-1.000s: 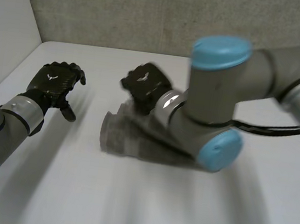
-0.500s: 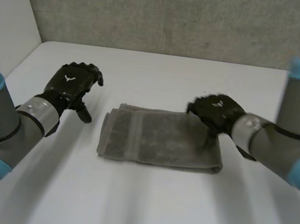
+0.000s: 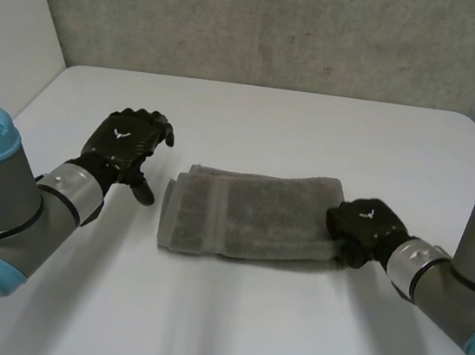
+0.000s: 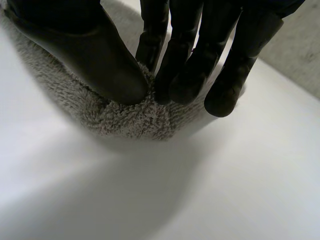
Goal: Fold the towel.
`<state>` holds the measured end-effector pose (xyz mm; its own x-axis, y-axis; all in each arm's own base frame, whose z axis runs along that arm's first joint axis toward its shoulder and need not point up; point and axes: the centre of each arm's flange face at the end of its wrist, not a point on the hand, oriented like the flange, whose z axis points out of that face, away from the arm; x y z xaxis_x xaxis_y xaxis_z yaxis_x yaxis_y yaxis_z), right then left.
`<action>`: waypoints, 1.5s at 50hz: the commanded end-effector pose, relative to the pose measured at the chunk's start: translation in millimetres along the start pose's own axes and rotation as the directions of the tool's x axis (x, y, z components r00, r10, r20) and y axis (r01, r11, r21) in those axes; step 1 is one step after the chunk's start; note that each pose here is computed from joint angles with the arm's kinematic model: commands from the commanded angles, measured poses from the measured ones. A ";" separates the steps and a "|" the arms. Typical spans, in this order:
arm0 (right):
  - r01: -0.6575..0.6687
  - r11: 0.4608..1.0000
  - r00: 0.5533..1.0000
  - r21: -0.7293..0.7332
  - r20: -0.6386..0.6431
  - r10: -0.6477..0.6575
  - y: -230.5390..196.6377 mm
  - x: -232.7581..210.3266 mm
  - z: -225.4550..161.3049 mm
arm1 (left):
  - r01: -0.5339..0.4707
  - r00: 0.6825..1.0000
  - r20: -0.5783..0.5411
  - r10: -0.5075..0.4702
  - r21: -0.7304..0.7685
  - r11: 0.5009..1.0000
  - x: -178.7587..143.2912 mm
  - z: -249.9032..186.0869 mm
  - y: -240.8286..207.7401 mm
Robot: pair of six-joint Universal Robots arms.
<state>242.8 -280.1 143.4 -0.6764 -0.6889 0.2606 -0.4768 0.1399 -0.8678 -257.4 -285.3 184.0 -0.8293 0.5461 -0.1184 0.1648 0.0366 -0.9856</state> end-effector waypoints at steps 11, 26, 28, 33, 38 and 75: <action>0.141 0.960 0.946 0.243 0.252 -0.203 -117.4 -98.9 3.8 | -0.013 1.000 0.022 0.011 0.094 0.995 -7.2 1.3 -31.5; 0.164 0.945 0.922 0.284 0.296 -0.249 -107.6 -196.0 61.6 | 0.094 0.988 0.105 -0.111 0.161 0.983 -45.8 2.3 -50.9; 0.163 0.945 0.924 0.284 0.293 -0.247 -106.7 -196.5 65.3 | 0.095 0.987 0.117 -0.115 0.159 0.983 -51.0 2.8 -49.8; 0.129 0.955 0.935 0.265 0.288 -0.206 -112.9 -193.9 64.5 | 0.095 0.984 0.132 -0.117 0.166 0.981 -58.1 4.9 -51.5; 0.050 0.972 0.951 0.228 0.286 -0.116 -129.4 -179.4 48.8 | 0.097 0.986 0.121 -0.118 0.165 0.981 -54.5 6.1 -51.8; -0.229 0.973 0.964 -0.018 0.133 0.229 -41.4 -87.8 77.4 | 0.276 0.955 -0.060 -0.290 -0.173 0.945 35.4 17.5 43.4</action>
<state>361.1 -277.9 143.7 -0.6861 -0.7275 -0.0061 -0.3001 0.2906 -0.9086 -293.0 -278.1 142.0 -0.7991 0.5746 0.1770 0.0114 0.3088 -0.9511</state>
